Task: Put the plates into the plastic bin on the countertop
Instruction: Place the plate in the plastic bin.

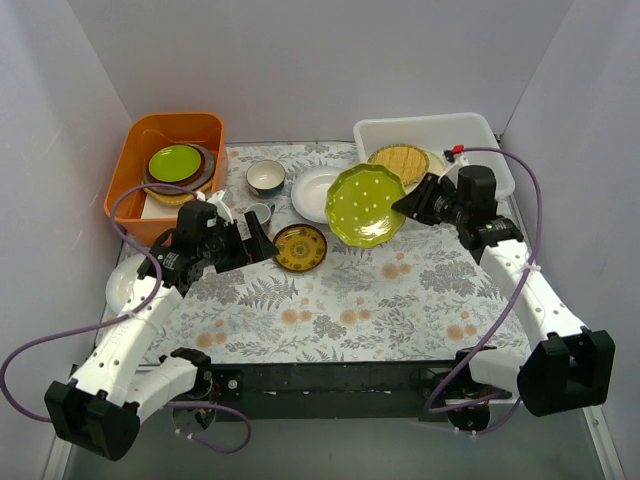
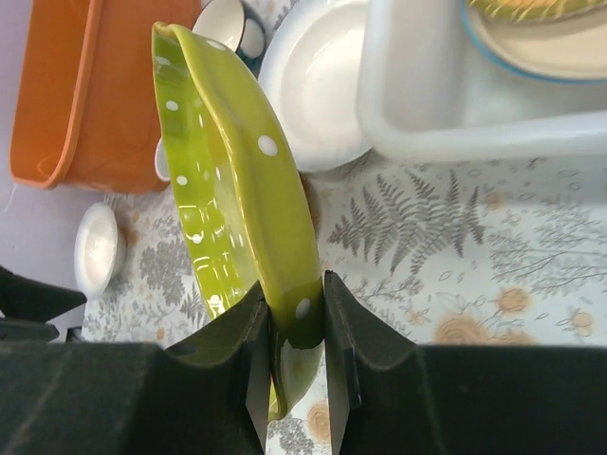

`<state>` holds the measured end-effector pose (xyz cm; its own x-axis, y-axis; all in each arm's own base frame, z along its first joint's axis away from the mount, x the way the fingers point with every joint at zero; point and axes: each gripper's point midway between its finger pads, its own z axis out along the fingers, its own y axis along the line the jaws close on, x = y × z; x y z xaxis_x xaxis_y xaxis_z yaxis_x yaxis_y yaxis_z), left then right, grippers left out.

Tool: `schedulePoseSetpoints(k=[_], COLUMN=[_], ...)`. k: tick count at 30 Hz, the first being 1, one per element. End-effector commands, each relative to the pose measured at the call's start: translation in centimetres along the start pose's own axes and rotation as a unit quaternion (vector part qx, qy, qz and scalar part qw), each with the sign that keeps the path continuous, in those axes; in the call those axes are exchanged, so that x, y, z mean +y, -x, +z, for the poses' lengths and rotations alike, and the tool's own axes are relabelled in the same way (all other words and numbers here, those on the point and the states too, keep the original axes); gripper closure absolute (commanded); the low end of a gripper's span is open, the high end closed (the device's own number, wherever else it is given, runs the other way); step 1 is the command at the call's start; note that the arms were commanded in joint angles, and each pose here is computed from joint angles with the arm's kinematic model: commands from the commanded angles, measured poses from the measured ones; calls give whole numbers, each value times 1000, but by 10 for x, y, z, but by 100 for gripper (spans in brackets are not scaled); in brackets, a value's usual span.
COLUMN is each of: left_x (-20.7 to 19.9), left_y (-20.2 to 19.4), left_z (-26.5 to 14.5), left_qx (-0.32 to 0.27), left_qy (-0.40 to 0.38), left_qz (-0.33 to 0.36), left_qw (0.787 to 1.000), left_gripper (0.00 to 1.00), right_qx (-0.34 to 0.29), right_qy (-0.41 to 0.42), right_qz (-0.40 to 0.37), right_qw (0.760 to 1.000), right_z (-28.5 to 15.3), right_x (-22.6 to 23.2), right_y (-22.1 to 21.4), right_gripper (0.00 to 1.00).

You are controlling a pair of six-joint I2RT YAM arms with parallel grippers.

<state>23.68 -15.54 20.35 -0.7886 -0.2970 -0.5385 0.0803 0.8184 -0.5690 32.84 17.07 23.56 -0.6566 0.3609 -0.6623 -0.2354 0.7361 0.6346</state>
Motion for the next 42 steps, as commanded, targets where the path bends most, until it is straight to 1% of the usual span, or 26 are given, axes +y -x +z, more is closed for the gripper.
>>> schedulePoseSetpoints(k=[1, 6, 9, 10, 12, 17, 23, 27, 34, 42], left_x=[4, 6, 8, 8, 13, 7, 3, -3, -5, -4], left_y=[10, 8, 2, -3, -4, -13, -29, -38, -50, -64], left_z=[0, 10, 17, 21, 23, 28, 35, 40, 39, 41], left_qx=[-12, -8, -1, 9, 0, 4, 19, 28, 37, 49], left_qy=[37, 68, 86, 91, 126, 154, 162, 152, 144, 137], left_qz=[31, 47, 58, 61, 75, 103, 113, 114, 113, 106], left_qw=[999, 997, 995, 994, 989, 983, 980, 981, 983, 984], left_gripper=[2, 2, 2, 2, 2, 2, 2, 2, 2, 2], right_qx=[-87, -104, -108, -112, -111, -122, -127, -136, -147, -141], right_qy=[51, 28, 21, 8, 1, -4, -18, -4, -2, -14], right_qz=[-38, -22, -18, -7, 6, 28, 58, 96, 129, 153], right_qw=[994, 994, 994, 994, 994, 992, 990, 986, 981, 978], right_z=[-13, -12, -7, -5, 2, 11, 22, 34, 52, 72], right_x=[27, -1, -9, -23, -36, -54, -81, -93, -108, -132], right_y=[79, 115, 133, 142, 148, 164, 167, 172, 182, 174], right_gripper=[99, 99, 99, 99, 99, 99, 99, 99, 99, 99])
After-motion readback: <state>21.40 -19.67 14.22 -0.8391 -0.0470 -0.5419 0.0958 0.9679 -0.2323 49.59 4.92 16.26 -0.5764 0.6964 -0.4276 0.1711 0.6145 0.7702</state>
